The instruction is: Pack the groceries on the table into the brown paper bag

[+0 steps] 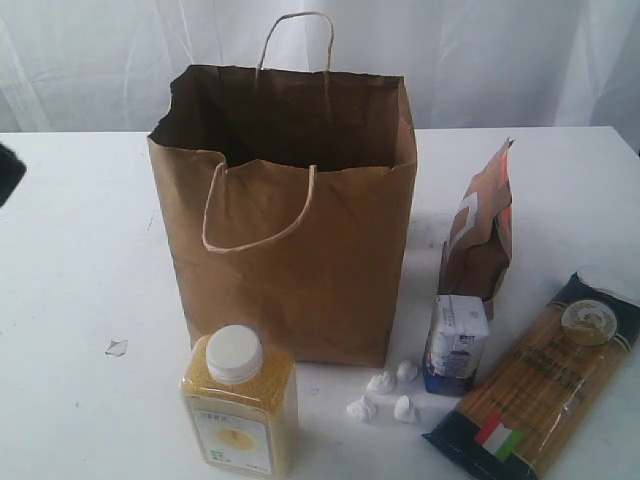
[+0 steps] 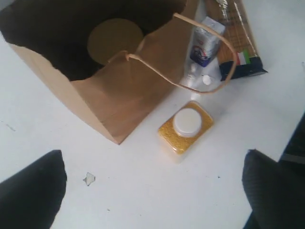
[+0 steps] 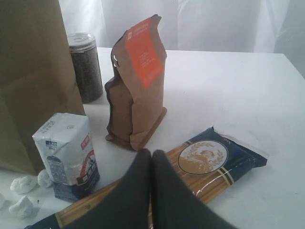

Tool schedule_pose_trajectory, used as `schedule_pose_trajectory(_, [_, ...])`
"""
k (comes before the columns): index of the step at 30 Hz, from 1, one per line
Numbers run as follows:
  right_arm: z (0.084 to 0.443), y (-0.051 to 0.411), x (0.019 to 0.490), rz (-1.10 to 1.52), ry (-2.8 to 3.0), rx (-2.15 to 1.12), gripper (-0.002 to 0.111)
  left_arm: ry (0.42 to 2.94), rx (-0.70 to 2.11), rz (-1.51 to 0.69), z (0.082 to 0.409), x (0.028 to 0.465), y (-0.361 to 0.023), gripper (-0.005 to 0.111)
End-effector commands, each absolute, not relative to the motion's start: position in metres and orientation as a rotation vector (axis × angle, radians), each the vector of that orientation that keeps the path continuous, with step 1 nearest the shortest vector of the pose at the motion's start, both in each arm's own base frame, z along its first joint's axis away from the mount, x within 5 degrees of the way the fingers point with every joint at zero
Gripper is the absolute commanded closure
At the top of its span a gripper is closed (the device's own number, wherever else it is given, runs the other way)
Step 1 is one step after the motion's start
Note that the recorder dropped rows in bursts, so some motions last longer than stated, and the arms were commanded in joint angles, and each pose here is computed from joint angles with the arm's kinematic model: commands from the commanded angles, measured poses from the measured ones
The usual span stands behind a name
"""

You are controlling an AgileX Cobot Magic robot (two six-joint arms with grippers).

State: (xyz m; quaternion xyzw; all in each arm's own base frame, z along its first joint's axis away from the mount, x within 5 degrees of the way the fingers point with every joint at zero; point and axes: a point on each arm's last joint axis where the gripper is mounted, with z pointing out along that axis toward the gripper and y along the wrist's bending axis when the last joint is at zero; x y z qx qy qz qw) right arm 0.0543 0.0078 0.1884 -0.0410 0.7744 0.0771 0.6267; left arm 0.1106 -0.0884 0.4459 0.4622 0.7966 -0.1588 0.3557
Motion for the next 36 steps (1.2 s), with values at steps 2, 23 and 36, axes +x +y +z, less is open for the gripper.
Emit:
schedule_pose_trajectory(2, [0.187,0.007,0.054,0.170,1.770,-0.092,0.108,2.075,1.388,-0.535,0.419,0.092,-0.091,0.033])
schedule_pose_trajectory(23, [0.187,0.007,0.054,0.170,1.770,-0.092,0.108,1.631,1.818,-0.784,0.355,0.140,-0.140,0.020])
schedule_pose_trajectory(36, [0.187,0.007,0.054,0.170,1.770,-0.092,0.108,1.678,1.857,-0.845,0.320,0.178,-0.160,0.021])
